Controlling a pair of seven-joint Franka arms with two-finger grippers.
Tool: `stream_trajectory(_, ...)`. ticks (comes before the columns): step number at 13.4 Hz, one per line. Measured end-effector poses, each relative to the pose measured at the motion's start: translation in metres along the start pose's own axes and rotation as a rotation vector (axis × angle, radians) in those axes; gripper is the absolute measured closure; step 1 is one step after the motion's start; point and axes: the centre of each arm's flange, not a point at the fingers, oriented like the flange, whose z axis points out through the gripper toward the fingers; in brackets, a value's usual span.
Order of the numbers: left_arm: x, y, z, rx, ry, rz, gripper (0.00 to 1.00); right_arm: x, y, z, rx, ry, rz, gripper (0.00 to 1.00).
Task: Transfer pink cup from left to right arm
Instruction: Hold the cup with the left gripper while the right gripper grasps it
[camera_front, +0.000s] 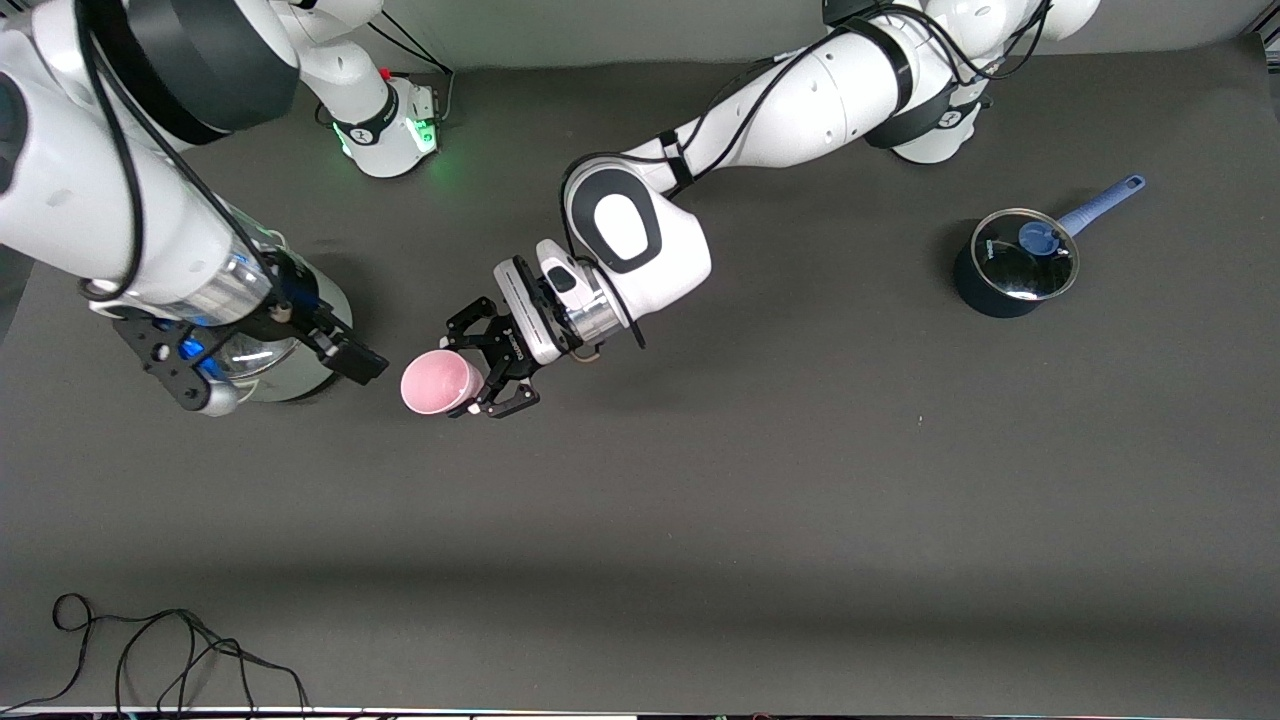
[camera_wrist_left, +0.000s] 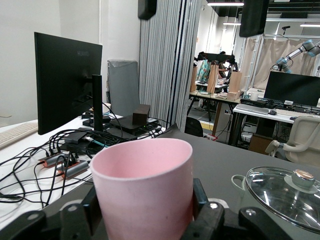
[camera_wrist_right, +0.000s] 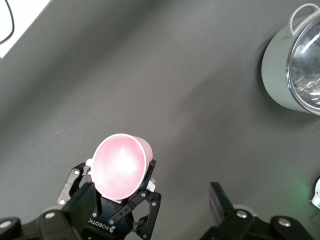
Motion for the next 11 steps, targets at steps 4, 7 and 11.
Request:
stream_trajectory(4, 0.000, 0.000, 0.000, 0.001, 0.000, 0.000, 0.28, -0.002, -0.018, 0.035, -0.051, -0.022, -0.013, 0.00)
stream_trajectory(7, 0.000, 0.000, 0.000, 0.001, 0.000, -0.001, 0.28, 0.001, -0.019, 0.062, -0.108, -0.051, -0.007, 0.00)
stream_trajectory(11, 0.000, 0.000, 0.000, 0.001, 0.000, -0.001, 0.28, 0.001, -0.021, 0.078, -0.123, -0.084, -0.005, 0.00)
